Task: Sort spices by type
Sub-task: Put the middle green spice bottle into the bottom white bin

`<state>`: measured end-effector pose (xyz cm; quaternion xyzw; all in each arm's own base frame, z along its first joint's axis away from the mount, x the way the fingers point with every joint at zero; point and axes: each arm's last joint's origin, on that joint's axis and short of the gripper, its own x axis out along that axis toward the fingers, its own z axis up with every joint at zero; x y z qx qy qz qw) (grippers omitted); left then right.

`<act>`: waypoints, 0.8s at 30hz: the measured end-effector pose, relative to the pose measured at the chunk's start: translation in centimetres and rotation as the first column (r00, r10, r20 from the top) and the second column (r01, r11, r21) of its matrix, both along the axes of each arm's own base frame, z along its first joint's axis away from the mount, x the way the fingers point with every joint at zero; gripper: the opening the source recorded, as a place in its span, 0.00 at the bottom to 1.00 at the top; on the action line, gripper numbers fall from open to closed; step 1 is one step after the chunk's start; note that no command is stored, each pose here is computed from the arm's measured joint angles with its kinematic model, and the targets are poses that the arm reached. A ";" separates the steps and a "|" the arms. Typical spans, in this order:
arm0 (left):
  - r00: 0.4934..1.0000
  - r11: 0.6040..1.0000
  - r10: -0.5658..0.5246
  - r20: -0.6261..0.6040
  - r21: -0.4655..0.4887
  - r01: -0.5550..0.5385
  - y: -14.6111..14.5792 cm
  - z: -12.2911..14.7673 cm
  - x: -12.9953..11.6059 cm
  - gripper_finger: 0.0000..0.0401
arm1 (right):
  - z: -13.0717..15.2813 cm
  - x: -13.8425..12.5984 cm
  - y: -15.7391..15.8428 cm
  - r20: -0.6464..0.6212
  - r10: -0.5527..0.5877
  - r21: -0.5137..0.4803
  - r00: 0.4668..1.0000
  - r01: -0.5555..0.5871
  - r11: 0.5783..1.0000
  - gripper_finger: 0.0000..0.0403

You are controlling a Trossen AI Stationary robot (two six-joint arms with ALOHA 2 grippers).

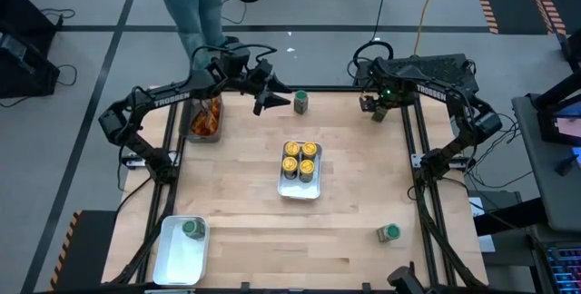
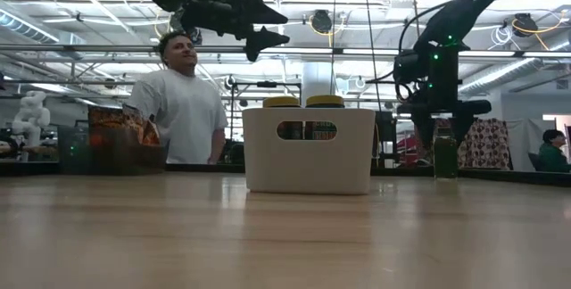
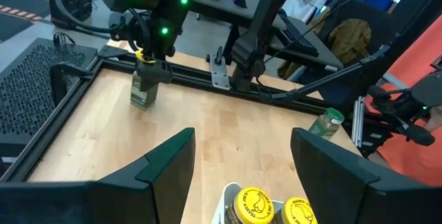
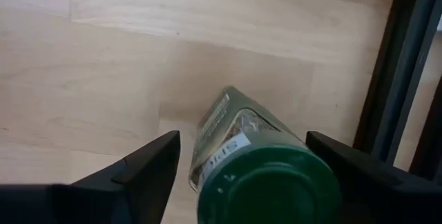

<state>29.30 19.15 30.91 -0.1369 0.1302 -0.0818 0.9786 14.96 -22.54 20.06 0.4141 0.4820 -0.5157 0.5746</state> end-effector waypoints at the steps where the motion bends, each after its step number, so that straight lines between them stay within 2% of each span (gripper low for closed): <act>1: 1.000 1.000 0.000 0.000 0.000 0.000 0.0 0.0 0.0 0.60 | 0.0 0.0 0.1 -0.004 -0.005 0.007 1.000 0.005 1.000 0.70; 10: 1.000 1.000 0.001 0.000 0.000 -0.001 0.0 0.0 0.0 0.60 | 0.0 -0.1 0.2 -0.012 -0.007 0.022 1.000 0.007 1.000 0.56; 21: 1.000 1.000 0.002 -0.001 -0.003 -0.002 0.0 0.0 0.0 0.60 | 0.2 -0.1 0.3 0.003 0.040 0.048 0.999 -0.040 0.998 0.56; 24: 1.000 1.000 0.002 -0.001 -0.003 -0.002 0.0 0.0 0.0 0.60 | 1.0 0.4 0.3 0.009 0.061 0.045 0.998 -0.061 0.997 0.56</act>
